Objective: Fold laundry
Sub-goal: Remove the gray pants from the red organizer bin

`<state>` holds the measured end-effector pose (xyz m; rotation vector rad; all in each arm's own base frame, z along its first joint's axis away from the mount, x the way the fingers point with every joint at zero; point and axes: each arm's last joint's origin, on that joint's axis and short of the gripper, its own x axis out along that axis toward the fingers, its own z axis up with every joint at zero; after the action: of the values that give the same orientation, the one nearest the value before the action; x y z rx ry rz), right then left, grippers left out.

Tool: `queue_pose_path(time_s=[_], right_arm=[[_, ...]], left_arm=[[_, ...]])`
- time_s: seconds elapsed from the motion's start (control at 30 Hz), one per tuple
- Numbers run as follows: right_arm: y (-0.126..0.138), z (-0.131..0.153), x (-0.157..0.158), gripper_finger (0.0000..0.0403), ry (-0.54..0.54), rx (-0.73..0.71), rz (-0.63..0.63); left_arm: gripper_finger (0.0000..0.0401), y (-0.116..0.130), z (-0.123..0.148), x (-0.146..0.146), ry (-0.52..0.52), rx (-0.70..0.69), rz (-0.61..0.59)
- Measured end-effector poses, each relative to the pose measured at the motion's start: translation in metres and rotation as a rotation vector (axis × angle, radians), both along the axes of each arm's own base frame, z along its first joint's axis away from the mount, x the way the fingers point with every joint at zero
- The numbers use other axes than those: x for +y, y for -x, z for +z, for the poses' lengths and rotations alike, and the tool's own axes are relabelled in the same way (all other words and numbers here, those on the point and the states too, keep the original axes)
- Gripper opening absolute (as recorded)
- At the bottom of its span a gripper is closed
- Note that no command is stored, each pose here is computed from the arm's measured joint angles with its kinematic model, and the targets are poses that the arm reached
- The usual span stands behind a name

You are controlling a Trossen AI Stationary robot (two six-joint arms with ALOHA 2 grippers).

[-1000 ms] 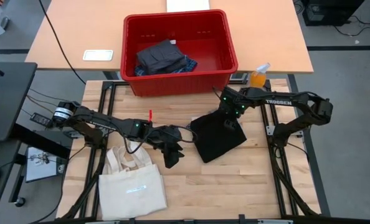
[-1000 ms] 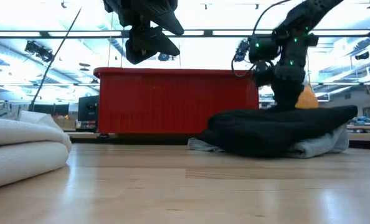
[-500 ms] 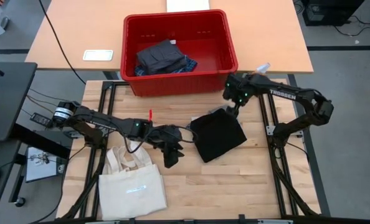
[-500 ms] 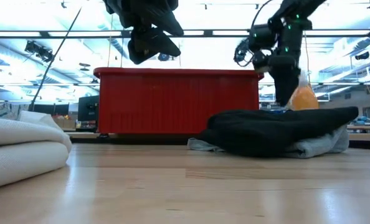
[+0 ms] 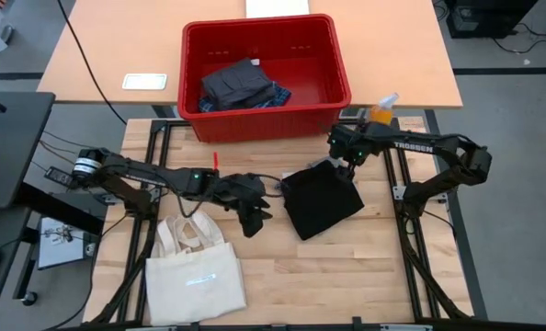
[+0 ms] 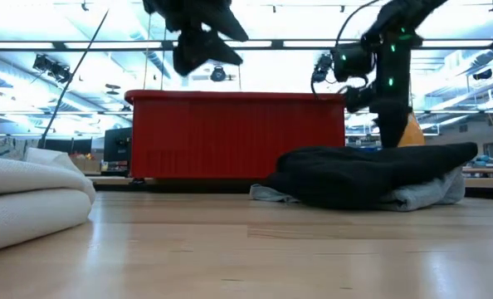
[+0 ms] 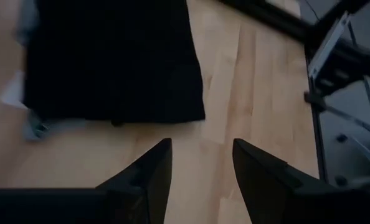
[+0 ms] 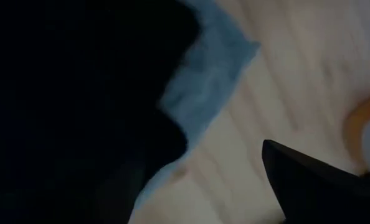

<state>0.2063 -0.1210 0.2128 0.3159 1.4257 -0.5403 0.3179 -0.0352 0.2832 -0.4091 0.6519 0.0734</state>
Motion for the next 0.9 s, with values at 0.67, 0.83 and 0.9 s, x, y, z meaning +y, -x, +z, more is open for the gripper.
queue_pose_path(time_s=[0.67,0.83,0.9], right_arm=[[-0.009,0.075,0.021,0.0254,-0.154,-0.447,-0.086],[-0.018,0.124,0.030,0.0254,-0.192,-0.816,0.058],[-0.019,0.137,0.033,0.0254,-0.187,-0.904,0.043]], left_arm=[[0.0172,0.022,0.043,0.030,-0.081,-0.194,0.098],[0.0172,0.019,0.050,0.056,-0.134,-0.264,0.204],[0.0172,0.021,0.055,0.070,-0.143,-0.301,0.260]])
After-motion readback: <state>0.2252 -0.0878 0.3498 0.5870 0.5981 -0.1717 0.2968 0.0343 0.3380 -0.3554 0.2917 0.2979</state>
